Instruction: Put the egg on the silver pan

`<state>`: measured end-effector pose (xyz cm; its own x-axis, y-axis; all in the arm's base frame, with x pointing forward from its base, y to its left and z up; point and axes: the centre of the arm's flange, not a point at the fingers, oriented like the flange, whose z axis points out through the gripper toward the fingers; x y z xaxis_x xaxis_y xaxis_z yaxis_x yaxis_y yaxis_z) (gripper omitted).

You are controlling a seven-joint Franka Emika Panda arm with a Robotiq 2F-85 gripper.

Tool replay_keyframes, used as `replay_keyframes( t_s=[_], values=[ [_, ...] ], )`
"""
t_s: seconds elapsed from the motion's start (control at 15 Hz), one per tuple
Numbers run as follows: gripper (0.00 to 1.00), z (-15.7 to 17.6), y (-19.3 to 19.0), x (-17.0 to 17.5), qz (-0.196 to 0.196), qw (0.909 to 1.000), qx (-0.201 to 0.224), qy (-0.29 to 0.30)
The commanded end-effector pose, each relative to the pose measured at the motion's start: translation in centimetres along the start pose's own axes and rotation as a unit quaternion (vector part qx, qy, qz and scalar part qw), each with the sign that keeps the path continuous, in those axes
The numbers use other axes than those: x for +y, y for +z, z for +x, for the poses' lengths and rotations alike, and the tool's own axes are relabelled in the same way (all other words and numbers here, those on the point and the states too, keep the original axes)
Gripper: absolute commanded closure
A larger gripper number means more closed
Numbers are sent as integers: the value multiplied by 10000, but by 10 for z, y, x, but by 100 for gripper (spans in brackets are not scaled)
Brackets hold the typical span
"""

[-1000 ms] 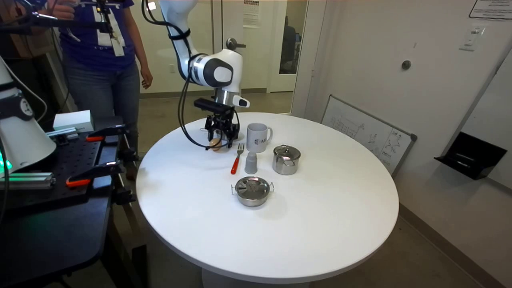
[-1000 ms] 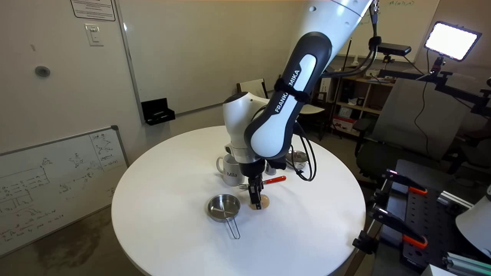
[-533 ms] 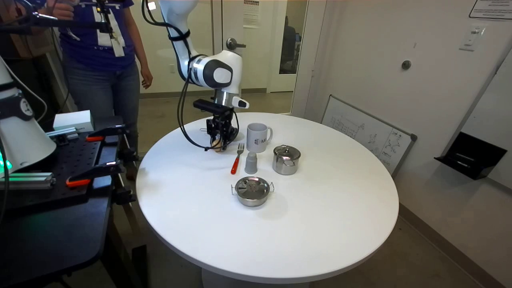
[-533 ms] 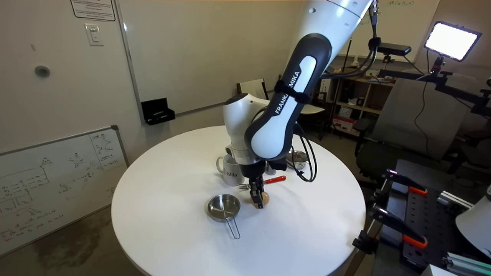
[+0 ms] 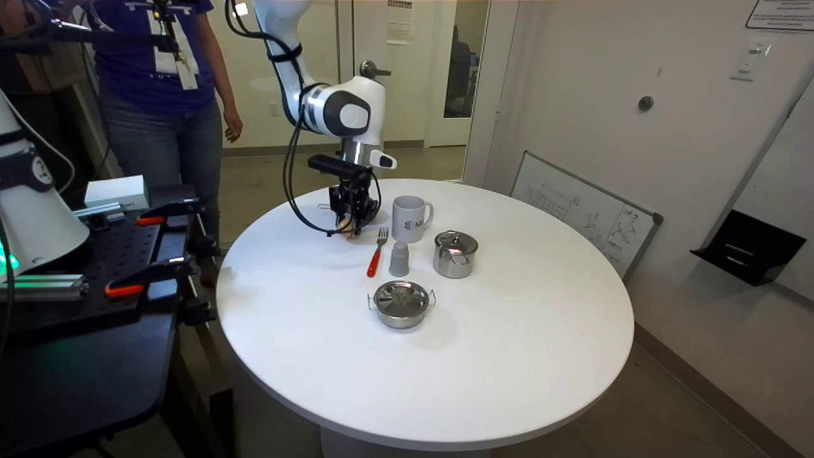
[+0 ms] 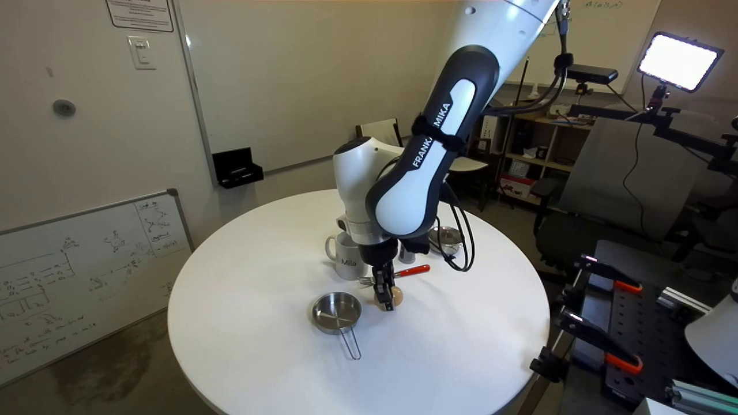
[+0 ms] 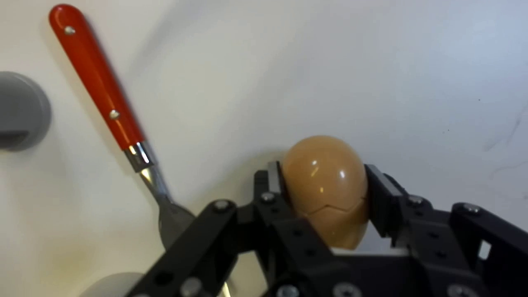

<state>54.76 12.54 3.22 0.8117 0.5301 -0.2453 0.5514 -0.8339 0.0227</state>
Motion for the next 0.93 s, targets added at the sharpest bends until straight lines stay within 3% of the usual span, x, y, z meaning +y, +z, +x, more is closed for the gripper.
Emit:
replay_keyframes(
  t_s=[0.0,0.47,0.87],
  values=[
    [76,-12,-29,1,-98,9999,-38,-56],
    [76,9,-69,0,-100,9991,309,-255],
    [76,37,-70,-20,85,9953,587,-765]
  ],
)
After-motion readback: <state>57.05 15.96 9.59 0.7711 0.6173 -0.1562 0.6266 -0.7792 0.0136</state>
